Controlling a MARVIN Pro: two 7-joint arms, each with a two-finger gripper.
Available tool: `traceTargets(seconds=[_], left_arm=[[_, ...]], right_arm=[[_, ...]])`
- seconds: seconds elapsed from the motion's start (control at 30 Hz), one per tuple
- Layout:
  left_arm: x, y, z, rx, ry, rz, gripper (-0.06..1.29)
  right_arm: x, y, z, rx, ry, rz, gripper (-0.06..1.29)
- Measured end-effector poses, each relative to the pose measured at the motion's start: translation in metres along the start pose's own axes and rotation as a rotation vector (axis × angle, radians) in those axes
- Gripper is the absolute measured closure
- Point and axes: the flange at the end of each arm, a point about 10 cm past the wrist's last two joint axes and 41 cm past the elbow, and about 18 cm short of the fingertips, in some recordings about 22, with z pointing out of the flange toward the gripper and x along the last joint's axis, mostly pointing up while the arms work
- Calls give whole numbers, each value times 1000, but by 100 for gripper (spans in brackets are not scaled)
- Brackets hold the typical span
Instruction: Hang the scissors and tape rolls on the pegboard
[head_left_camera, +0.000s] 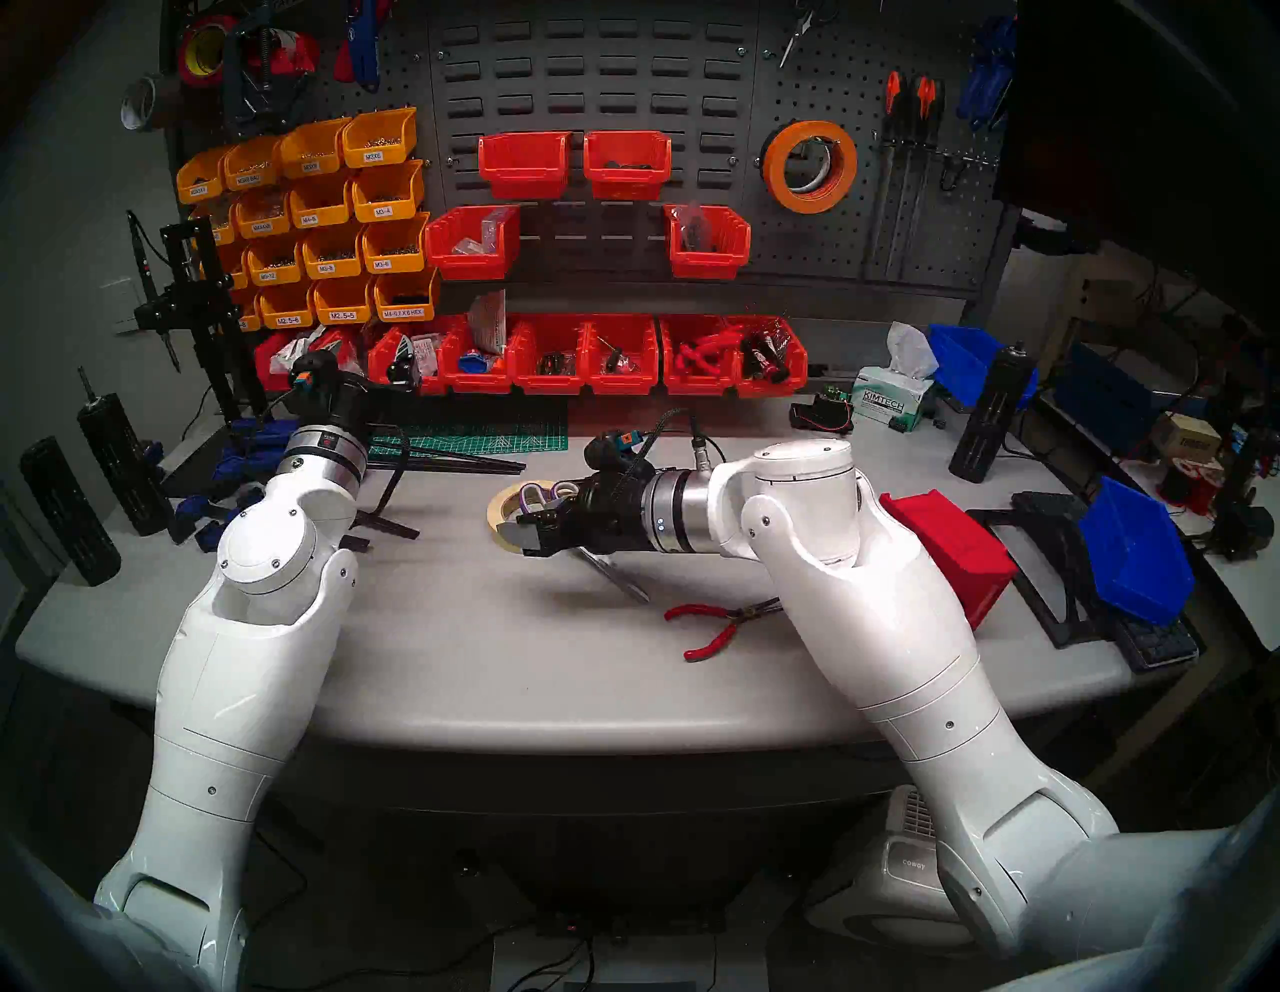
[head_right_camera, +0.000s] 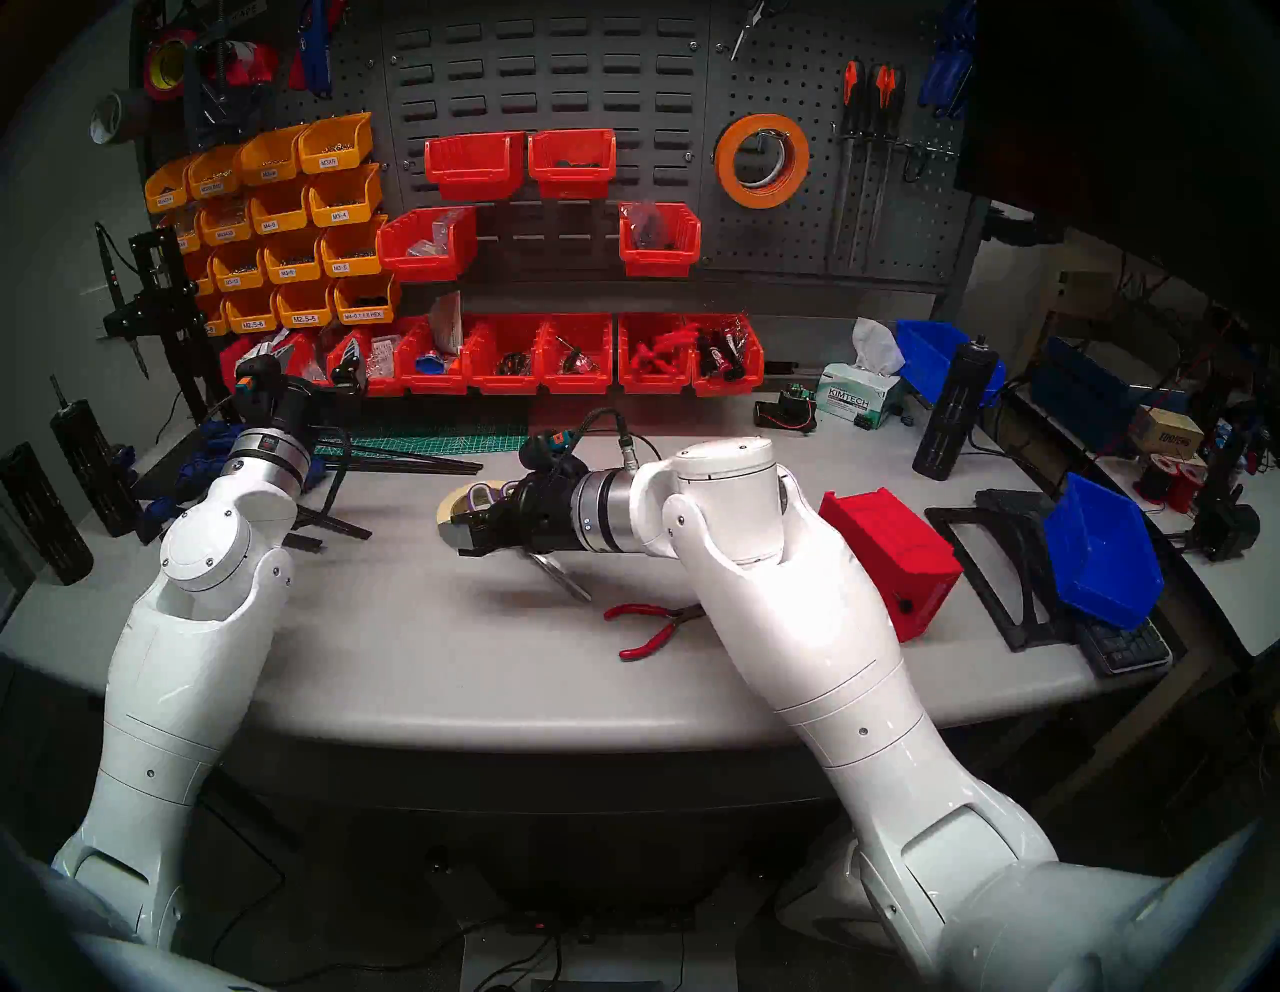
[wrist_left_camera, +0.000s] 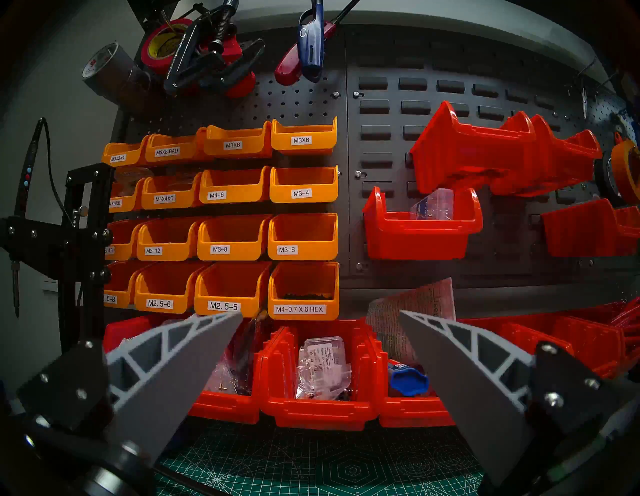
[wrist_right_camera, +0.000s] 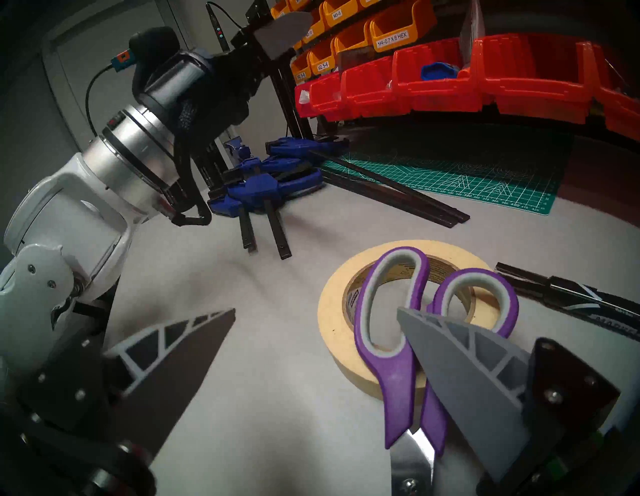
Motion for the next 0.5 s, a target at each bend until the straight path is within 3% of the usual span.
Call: traceTargets(seconds=[0.5], left_arm=[[0,0,0,0,0,0,0]], right_arm=[[11,2,-4,22,7,-21,1]])
